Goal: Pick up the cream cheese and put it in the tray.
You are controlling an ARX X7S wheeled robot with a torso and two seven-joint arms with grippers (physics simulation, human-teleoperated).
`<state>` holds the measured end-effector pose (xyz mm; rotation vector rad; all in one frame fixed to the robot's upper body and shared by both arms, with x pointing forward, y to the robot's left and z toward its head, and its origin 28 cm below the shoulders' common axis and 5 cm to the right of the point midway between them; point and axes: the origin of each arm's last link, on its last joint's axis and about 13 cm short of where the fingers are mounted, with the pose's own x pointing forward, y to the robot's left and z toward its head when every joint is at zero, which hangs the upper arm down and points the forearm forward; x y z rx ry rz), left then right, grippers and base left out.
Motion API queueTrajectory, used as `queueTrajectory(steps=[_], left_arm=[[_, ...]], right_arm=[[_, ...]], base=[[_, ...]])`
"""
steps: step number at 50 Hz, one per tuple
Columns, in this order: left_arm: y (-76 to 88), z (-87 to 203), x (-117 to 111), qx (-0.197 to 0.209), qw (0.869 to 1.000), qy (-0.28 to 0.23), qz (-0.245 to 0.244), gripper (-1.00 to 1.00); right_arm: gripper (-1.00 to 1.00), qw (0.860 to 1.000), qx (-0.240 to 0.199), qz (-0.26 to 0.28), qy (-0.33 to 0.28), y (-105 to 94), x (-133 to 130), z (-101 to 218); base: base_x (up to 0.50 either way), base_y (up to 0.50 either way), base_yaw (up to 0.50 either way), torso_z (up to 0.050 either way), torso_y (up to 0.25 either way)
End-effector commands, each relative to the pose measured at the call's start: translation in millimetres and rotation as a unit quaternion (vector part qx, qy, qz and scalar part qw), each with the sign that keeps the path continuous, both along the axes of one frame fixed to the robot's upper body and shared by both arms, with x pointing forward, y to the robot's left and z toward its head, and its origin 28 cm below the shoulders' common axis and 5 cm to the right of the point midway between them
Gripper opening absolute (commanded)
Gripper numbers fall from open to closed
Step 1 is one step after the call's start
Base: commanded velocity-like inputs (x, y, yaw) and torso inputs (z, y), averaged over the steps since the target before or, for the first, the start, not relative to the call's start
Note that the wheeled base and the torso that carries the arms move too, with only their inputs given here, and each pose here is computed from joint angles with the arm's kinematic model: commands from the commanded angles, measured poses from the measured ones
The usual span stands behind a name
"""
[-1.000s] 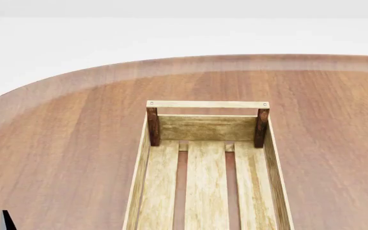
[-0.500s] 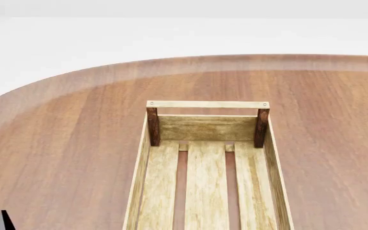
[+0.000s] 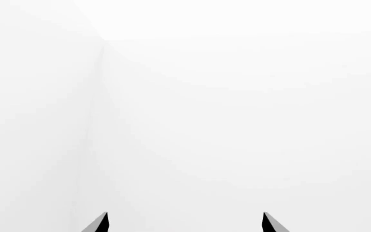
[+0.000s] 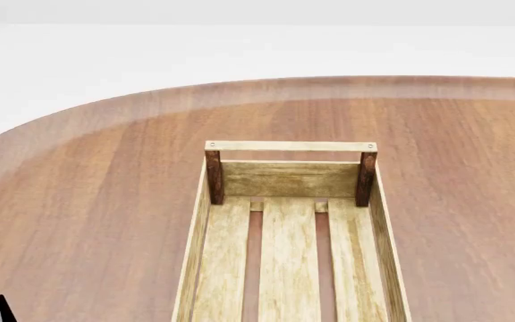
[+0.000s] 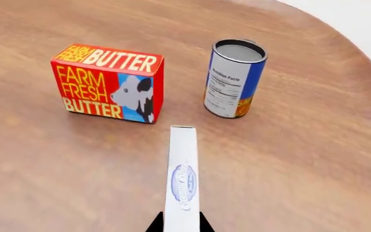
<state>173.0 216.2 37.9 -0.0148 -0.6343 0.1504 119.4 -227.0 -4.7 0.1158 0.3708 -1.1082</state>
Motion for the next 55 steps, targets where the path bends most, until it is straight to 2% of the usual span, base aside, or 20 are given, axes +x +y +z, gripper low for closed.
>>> queueTrajectory(steps=[1,16,32,46,55], left_arm=[[0.6,0.7,-0.5,-0.001,1.0,0.0,0.001,1.0],[1.1,0.6,0.9,-0.003,1.0,0.0,0.001,1.0],[1.5,0.9,0.5,-0.003,1.0,-0.001,0.003,1.0],[1.6,1.5,-0.7,-0.002,1.0,-0.002,0.003,1.0],[1.4,1.2,-0.7,-0.001,1.0,-0.002,0.003,1.0]], right_arm=[[-1.0,0.998,-0.044,0.022,-0.033,5.7,-5.9,22.6],[-1.0,0.993,-0.083,0.054,-0.067,13.8,-3.0,47.0],[-1.0,0.988,-0.113,0.073,-0.082,12.6,7.6,67.4],[-1.0,0.982,-0.115,0.128,-0.078,13.8,33.9,78.9],[-1.0,0.976,-0.134,0.161,-0.062,14.7,55.6,85.5]], base=[[0.0,0.0,0.0,0.0,0.0],[0.0,0.0,0.0,0.0,0.0],[0.0,0.0,0.0,0.0,0.0],[0.0,0.0,0.0,0.0,0.001],[0.0,0.0,0.0,0.0,0.0]])
